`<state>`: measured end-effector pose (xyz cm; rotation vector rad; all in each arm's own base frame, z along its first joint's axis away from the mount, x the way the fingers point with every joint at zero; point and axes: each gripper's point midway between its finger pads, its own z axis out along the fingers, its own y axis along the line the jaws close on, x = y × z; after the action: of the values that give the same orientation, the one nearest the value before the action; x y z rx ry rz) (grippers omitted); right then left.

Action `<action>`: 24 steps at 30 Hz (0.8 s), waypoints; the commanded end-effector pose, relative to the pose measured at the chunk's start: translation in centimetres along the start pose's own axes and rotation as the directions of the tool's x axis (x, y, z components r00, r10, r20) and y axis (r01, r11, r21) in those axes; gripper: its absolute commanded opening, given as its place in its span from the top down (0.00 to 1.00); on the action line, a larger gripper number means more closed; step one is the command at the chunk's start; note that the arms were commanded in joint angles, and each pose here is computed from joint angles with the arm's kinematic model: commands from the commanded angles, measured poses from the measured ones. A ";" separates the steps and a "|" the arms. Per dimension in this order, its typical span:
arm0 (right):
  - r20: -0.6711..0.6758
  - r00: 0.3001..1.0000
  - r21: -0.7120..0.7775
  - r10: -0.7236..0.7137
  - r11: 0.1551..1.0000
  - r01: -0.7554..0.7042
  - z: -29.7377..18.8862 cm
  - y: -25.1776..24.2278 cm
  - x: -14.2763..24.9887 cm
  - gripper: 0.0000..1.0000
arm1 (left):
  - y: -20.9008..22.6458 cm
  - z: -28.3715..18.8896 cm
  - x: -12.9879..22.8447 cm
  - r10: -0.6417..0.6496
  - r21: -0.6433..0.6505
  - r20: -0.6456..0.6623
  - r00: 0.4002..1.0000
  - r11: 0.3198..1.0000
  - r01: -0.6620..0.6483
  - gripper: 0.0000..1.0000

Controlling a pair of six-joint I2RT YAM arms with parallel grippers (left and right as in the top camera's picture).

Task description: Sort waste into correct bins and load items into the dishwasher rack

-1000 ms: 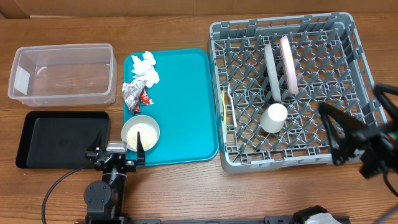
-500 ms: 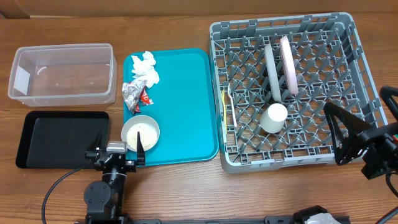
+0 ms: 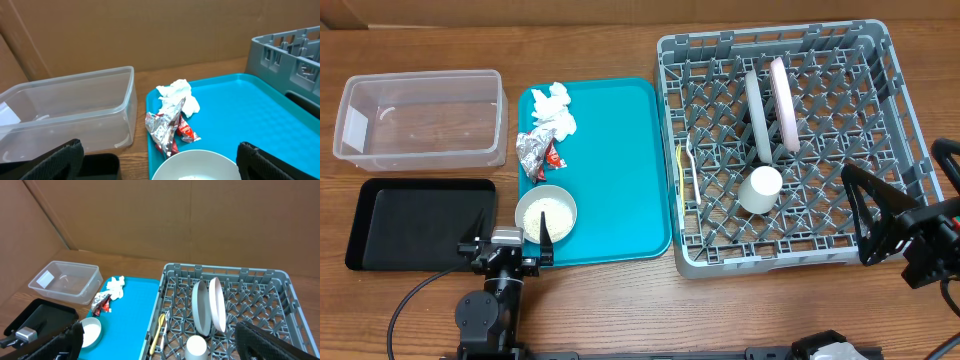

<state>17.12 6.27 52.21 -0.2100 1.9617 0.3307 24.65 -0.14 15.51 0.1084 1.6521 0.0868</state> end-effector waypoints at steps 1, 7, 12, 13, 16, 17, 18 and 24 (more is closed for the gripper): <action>-0.001 1.000 0.009 0.004 1.000 -0.004 0.1 -0.1 0.0 0.00 | -1.0 0.0 -0.2 -0.066 0.064 0.011 0.998 0.996 0.065 0.00; -0.001 1.000 0.009 0.004 1.000 -0.004 0.1 -0.1 0.0 0.00 | -4.1 -0.5 -1.0 -0.416 0.243 -0.053 0.908 0.876 0.416 0.00; -0.001 1.000 0.009 0.004 1.000 -0.004 0.1 -0.1 0.0 0.00 | -5.4 -1.0 -1.7 -0.473 0.317 -0.091 0.876 0.820 0.476 0.00; -0.001 1.000 0.009 0.004 1.000 -0.004 0.1 -0.1 0.0 0.00 | -5.7 -1.2 -2.0 -0.471 0.334 -0.090 0.877 0.816 0.472 0.00; -0.001 1.000 0.009 0.004 1.000 -0.004 0.1 -0.1 0.0 0.00 | -6.3 -1.9 -3.6 -0.463 0.390 -0.081 0.882 0.800 0.456 0.00; -0.001 1.000 0.009 0.004 1.000 -0.004 0.1 -0.1 0.0 0.00 | -6.4 -2.1 -4.3 -0.462 0.402 -0.080 0.883 0.796 0.452 0.00; -0.001 1.000 0.009 0.004 1.000 -0.004 0.1 -0.1 0.0 0.00 | -6.4 -2.4 -4.8 -0.461 0.402 -0.082 0.883 0.796 0.453 0.00; -0.001 1.000 0.009 0.004 1.000 -0.004 0.1 -0.1 0.0 0.00 | -3.4 -3.8 -8.6 -0.455 0.228 -0.126 0.881 0.851 0.472 0.00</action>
<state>17.12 6.26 52.21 -0.2101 1.9616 0.3301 21.98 -6.04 19.51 -0.0521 1.7518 -0.5795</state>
